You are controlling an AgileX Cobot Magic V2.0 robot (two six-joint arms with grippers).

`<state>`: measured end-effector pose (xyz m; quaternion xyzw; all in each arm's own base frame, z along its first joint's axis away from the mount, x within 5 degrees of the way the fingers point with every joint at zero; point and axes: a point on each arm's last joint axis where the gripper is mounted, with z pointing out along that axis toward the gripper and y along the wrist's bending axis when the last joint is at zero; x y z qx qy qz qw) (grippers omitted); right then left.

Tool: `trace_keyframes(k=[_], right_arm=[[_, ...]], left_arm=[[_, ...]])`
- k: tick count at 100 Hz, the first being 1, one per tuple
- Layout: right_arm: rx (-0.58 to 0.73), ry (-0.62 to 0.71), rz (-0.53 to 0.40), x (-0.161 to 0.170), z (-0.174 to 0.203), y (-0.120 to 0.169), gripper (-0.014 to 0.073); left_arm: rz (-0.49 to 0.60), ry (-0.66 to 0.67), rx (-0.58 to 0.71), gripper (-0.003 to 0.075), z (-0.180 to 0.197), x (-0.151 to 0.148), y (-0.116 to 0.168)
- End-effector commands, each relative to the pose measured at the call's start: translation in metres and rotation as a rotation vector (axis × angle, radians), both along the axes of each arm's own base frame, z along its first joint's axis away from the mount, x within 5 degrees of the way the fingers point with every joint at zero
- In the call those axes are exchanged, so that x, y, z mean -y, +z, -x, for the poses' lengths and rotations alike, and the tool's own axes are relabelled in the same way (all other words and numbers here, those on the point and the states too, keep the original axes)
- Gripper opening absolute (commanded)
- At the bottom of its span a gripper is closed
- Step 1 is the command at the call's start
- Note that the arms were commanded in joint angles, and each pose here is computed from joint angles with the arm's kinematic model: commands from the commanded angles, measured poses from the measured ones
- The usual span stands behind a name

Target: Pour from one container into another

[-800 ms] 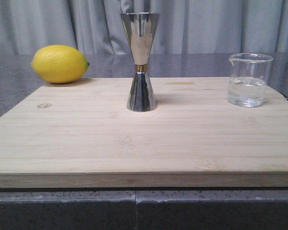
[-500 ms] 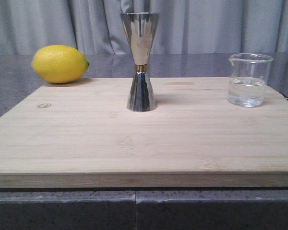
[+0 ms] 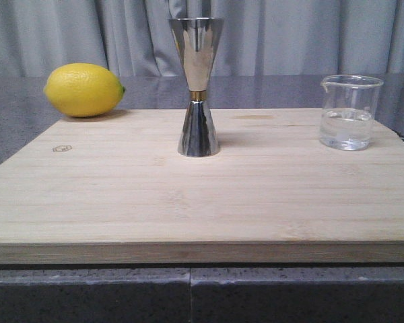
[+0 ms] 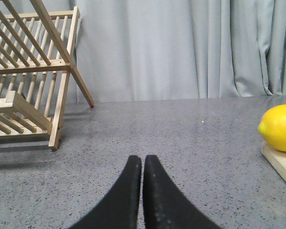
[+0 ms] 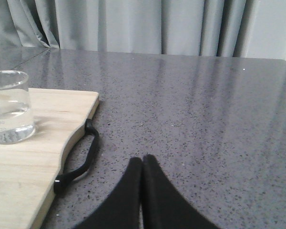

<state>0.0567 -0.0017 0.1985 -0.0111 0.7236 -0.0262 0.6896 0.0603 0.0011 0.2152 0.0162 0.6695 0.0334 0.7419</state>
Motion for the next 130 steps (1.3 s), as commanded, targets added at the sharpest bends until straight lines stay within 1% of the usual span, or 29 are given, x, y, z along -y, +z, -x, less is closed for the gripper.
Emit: trace_keyframes(k=[1, 63, 72, 130], right_arm=[[0.048, 0.005, 0.009, -0.0005, -0.0020, 0.0021, -0.0071], [0.048, 0.005, 0.009, -0.0005, -0.0020, 0.0021, -0.0071], [0.043, 0.004, 0.042, -0.0003, -0.0020, 0.0017, -0.0072], [0.041, 0.004, 0.042, -0.0003, -0.0020, 0.0014, -0.0071]], left_arm=[[0.014, -0.010, 0.039, -0.0019, -0.0014, 0.0006, -0.0031], [0.014, -0.010, 0.039, -0.0019, -0.0014, 0.0006, -0.0031], [0.014, -0.010, 0.039, -0.0019, -0.0014, 0.0006, -0.0031], [0.014, -0.010, 0.041, -0.0019, -0.0013, 0.0006, -0.0029]])
